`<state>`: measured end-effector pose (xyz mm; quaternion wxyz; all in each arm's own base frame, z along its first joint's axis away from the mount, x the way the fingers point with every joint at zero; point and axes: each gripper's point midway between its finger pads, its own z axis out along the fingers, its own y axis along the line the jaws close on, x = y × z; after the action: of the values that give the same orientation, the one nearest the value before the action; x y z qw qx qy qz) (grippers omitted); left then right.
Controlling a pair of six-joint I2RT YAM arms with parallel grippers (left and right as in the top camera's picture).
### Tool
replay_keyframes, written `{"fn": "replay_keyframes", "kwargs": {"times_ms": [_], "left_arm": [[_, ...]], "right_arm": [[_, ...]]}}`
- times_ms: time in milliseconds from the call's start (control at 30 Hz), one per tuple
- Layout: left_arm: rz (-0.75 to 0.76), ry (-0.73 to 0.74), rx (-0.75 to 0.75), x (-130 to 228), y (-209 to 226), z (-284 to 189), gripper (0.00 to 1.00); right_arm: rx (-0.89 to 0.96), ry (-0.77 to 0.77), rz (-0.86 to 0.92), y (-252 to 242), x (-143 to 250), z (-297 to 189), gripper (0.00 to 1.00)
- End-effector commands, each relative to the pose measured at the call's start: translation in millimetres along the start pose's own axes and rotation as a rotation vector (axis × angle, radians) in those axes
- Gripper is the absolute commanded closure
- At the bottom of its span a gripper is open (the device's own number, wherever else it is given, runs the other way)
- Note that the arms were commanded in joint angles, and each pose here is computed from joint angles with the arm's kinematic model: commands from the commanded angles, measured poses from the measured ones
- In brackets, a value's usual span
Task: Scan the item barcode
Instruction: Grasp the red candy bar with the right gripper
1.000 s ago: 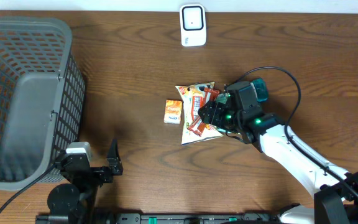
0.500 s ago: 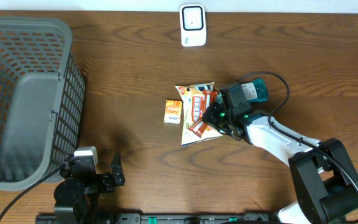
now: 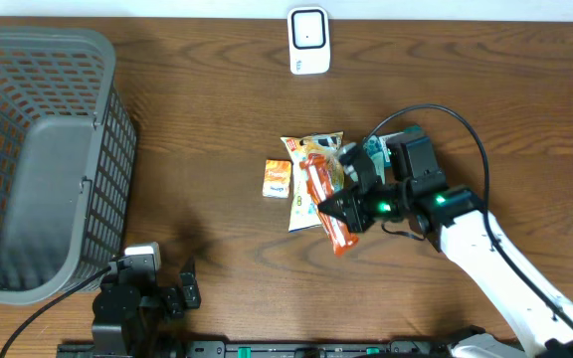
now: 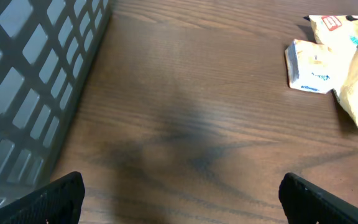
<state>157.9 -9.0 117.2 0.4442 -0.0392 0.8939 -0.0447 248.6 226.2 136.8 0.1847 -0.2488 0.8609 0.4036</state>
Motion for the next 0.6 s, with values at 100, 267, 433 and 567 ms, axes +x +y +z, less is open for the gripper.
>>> {"fn": "replay_keyframes", "kwargs": {"times_ms": [100, 267, 433, 567], "left_arm": [[-0.011, 0.010, -0.014, 2, 3, 1, 0.00], [-0.011, 0.010, -0.014, 2, 3, 1, 0.00], [-0.011, 0.010, -0.014, 2, 3, 1, 0.00], [-0.011, 0.010, -0.014, 3, 3, 1, 0.00]], "right_arm": [[-0.087, -0.005, -0.297, 21, 3, -10, 0.99], [-0.092, -0.010, -0.350, 22, 3, -10, 0.99], [-0.136, -0.029, -0.393, 30, 0, -10, 0.99], [-0.137, -0.030, -0.421, 31, 1, -11, 0.99]]}}
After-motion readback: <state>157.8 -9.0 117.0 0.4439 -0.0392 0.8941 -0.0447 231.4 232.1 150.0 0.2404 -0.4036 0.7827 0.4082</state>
